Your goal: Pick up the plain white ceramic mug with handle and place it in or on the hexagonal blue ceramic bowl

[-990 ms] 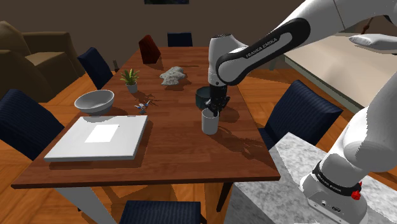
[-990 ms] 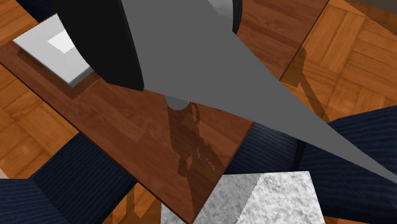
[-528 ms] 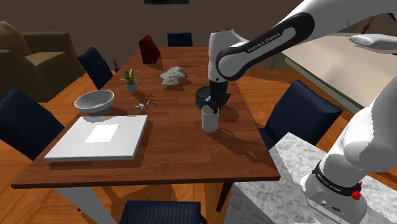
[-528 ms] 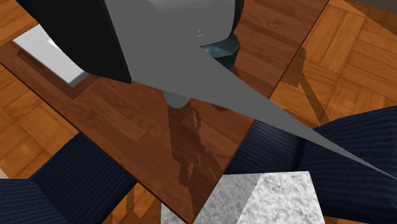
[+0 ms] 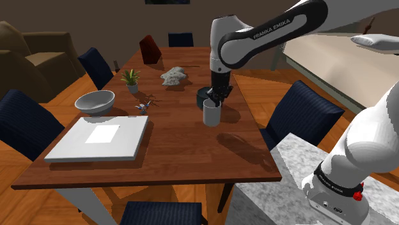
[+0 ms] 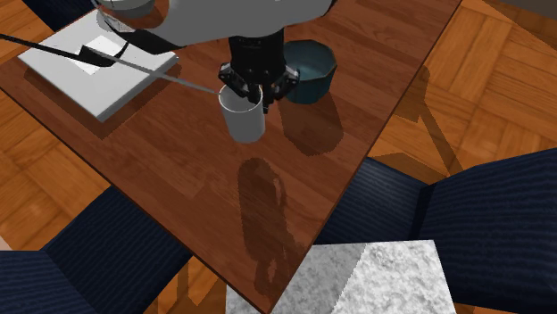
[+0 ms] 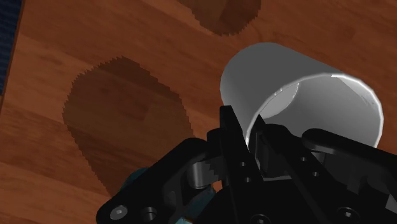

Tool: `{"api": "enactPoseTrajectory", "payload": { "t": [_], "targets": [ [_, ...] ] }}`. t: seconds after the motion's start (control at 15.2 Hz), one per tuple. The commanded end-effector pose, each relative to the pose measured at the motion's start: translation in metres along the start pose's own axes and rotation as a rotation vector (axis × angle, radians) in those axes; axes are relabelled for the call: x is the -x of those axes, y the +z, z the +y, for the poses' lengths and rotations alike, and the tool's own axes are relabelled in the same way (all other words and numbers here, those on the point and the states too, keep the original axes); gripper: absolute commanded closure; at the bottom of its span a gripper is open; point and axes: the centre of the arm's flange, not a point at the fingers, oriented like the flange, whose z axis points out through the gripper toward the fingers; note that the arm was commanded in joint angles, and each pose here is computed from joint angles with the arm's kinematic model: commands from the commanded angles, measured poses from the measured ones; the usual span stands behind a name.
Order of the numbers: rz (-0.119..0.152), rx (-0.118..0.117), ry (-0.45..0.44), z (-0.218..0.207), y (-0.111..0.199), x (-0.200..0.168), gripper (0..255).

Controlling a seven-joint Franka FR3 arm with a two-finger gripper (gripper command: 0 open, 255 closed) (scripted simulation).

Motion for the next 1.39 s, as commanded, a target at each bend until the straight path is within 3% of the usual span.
{"api": "enactPoseTrajectory", "payload": {
  "t": [0.0, 1.32],
  "targets": [
    [0.0, 0.0, 0.0, 0.0, -0.011, 0.0, 255],
    [0.0, 0.0, 0.0, 0.0, -0.114, 0.003, 255]
  ]
}}
